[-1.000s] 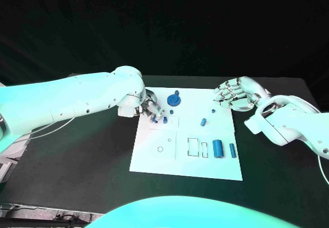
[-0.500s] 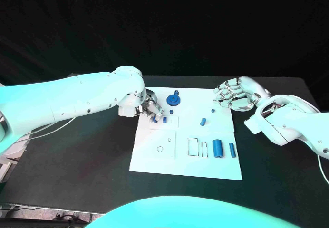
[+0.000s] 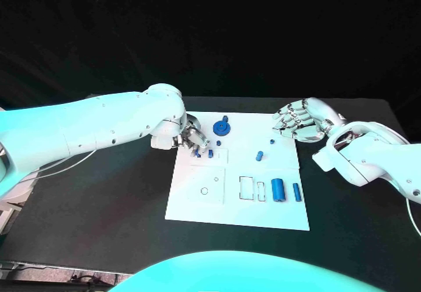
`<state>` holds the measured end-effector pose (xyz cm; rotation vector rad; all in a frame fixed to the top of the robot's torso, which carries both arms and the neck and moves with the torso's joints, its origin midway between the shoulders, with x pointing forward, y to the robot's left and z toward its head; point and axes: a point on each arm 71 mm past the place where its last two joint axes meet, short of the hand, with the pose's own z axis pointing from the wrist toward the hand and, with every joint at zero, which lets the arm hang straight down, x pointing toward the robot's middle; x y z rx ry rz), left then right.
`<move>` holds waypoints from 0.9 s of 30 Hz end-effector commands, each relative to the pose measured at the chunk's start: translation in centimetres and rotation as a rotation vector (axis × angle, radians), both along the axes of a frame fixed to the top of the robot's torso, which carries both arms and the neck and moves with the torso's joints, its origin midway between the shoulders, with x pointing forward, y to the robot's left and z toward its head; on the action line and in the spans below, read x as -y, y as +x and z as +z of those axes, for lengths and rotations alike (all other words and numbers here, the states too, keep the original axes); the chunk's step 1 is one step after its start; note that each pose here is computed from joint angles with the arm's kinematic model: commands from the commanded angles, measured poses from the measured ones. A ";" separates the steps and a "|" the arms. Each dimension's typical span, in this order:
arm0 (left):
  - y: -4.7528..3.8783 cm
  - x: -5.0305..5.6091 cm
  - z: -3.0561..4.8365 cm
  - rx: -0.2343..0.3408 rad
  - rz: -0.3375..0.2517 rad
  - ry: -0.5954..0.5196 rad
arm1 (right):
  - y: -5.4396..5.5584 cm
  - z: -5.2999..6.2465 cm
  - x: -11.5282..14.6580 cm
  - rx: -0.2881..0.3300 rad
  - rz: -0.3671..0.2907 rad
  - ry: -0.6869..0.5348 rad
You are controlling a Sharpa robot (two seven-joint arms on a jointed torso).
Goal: Assemble the parts on the task board
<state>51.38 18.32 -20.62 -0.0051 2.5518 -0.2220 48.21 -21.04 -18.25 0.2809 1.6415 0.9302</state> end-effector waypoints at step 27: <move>-0.98 0.1 -0.93 -0.072 -0.038 0.004 | -0.1 0.0 -0.2 0.001 0.022 -0.006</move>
